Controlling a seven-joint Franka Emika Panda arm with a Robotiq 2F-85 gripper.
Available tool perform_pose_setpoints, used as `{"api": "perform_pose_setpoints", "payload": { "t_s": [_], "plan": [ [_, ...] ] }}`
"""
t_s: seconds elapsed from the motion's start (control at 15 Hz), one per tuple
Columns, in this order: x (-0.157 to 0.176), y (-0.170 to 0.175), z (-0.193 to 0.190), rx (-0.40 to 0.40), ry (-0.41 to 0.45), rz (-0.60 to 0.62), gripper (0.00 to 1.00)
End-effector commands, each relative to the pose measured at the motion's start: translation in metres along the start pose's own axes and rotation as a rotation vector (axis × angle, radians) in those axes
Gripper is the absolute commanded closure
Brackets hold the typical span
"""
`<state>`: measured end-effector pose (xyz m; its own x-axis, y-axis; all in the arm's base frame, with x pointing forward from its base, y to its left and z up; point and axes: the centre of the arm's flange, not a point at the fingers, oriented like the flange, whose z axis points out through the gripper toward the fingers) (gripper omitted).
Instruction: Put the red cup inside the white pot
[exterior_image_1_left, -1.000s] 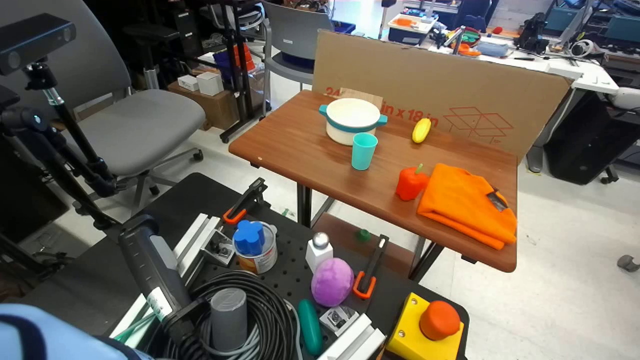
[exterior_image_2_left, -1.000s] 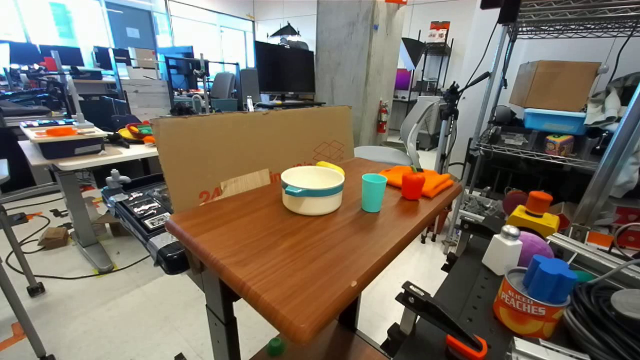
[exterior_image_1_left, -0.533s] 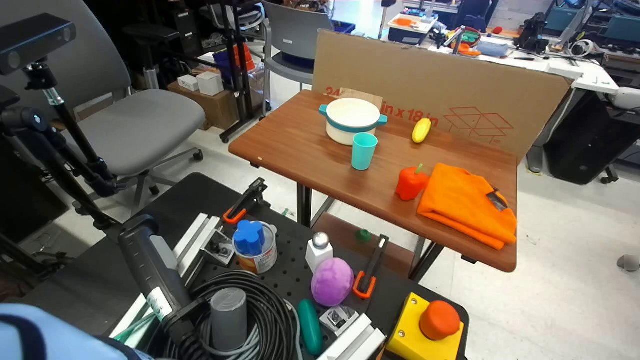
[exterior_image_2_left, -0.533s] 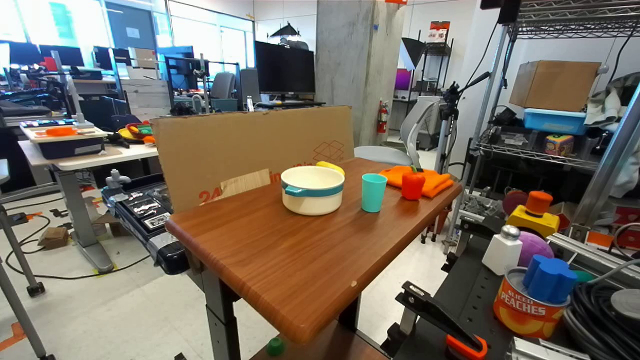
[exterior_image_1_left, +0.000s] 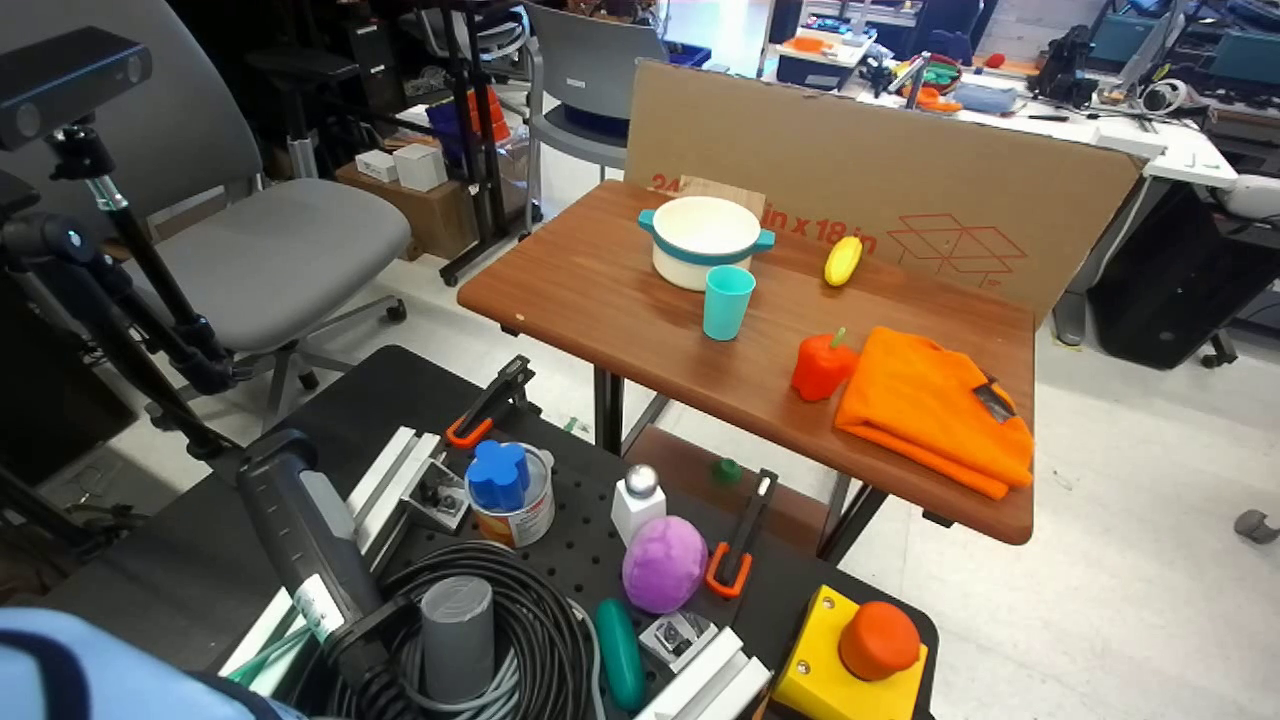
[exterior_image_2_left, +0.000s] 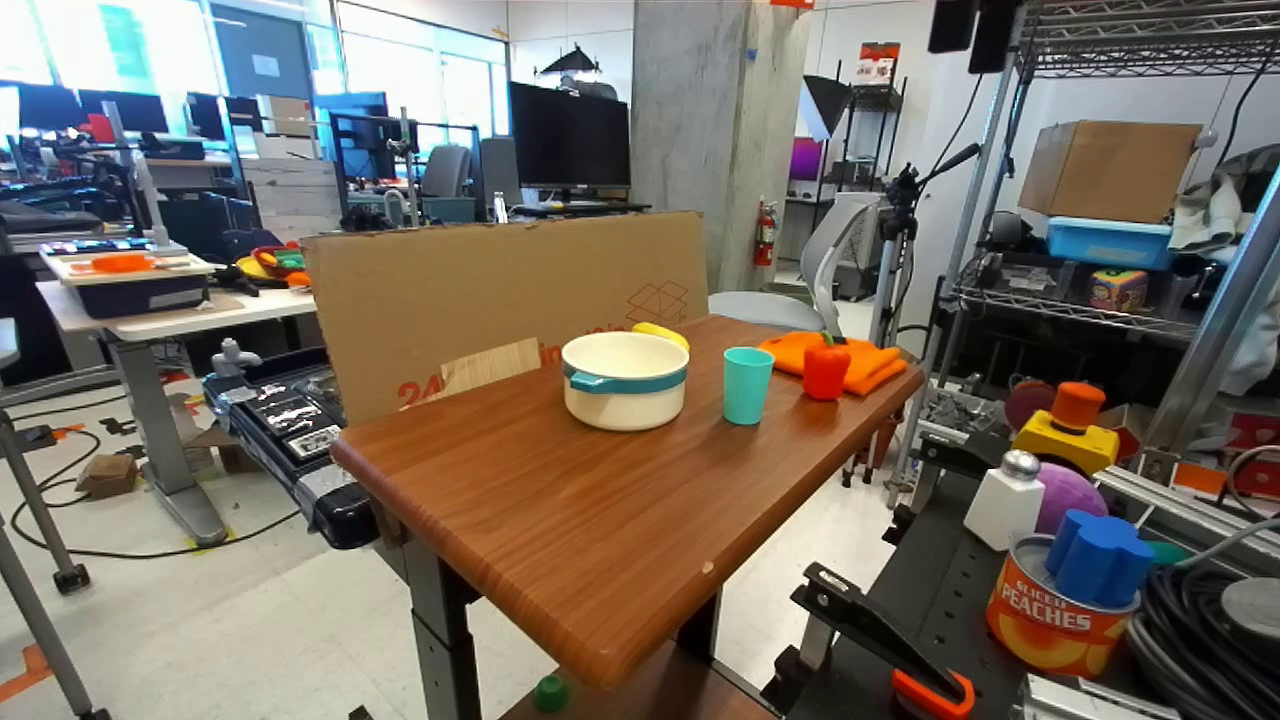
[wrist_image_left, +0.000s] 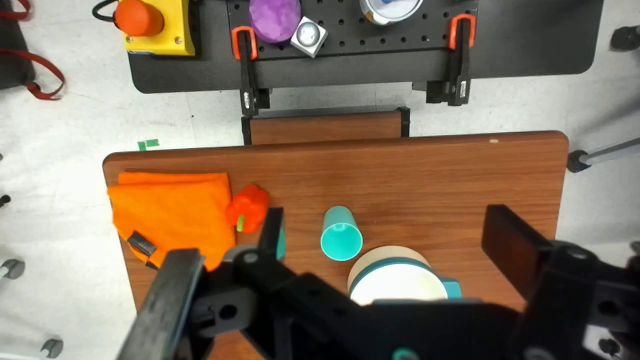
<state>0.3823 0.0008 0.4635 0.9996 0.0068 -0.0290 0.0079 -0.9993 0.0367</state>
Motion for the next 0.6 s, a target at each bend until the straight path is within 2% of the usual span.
{"api": "perform_pose_setpoints", "payload": {
  "t_s": [0.0, 0.27, 0.53],
  "plan": [
    [0.046, 0.016, 0.010, -0.007, 0.021, 0.057, 0.00],
    [0.094, 0.046, 0.035, 0.009, 0.025, 0.136, 0.00],
    [0.133, 0.074, 0.073, 0.008, -0.024, 0.166, 0.00]
  ]
}}
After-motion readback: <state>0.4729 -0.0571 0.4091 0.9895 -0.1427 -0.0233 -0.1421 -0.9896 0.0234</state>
